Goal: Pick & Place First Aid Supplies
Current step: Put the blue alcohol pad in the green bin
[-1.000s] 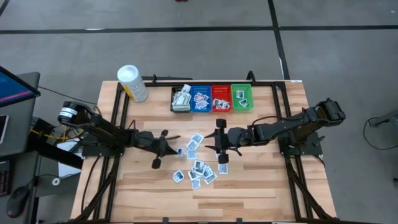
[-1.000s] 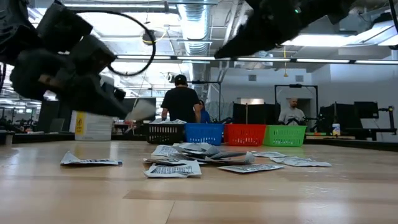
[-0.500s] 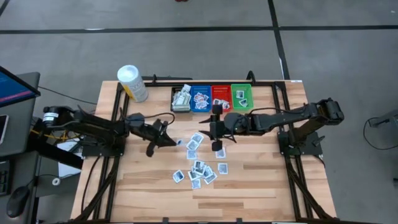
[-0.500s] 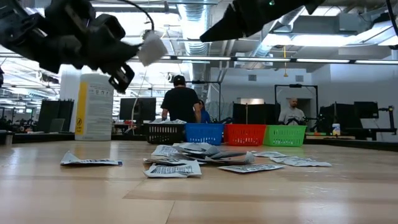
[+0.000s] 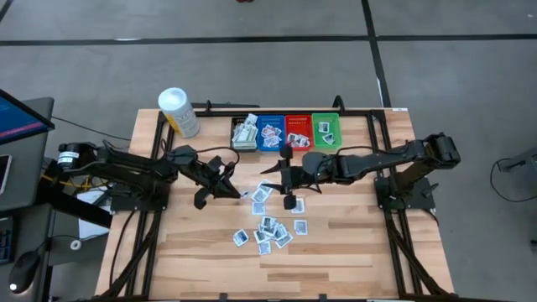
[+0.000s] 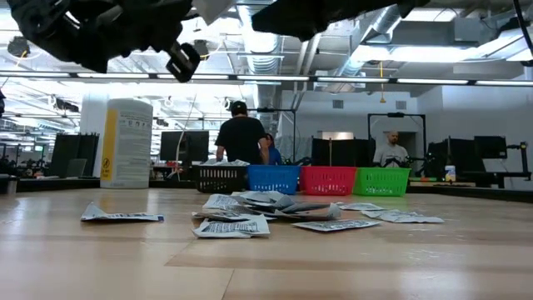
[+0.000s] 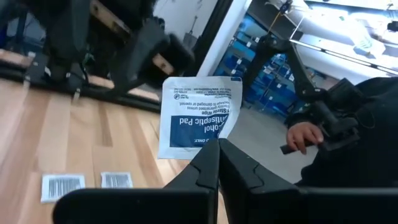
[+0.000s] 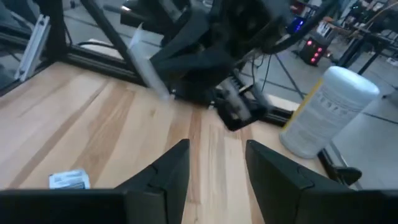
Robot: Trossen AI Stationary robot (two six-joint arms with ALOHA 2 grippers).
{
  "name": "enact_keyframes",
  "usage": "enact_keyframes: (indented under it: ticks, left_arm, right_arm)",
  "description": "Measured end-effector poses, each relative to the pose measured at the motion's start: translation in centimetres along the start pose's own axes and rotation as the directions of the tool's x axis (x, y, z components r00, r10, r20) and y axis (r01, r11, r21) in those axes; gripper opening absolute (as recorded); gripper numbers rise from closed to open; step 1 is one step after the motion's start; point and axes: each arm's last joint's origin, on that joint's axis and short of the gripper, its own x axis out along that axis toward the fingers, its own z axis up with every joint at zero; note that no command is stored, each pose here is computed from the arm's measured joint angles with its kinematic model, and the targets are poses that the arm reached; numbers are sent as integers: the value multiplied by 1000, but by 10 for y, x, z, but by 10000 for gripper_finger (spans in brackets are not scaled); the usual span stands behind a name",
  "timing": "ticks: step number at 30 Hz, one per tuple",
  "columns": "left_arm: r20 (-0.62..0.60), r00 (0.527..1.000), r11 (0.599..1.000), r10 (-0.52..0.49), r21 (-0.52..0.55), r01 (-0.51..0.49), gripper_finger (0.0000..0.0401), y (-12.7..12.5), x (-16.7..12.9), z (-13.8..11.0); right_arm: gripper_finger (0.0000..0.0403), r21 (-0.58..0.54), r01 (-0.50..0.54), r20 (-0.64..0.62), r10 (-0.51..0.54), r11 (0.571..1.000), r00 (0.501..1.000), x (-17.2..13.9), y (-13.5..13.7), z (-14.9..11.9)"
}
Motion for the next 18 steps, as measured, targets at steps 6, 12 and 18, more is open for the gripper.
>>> enact_keyframes:
  ticks: [6,12,18]
  left_arm:
    - [14,1000,1000,3,11,-4,5,3,6,8]
    - [21,1000,1000,-6,19,6,4,5,14,16]
    - [27,1000,1000,-9,25,8,6,6,15,18]
  right_arm:
    - [149,1,9,56,-9,1000,998,0,-1,5]
    - [137,-6,-27,128,28,1000,991,-1,-1,11]
    - [133,-10,-52,125,53,999,991,-1,0,11]
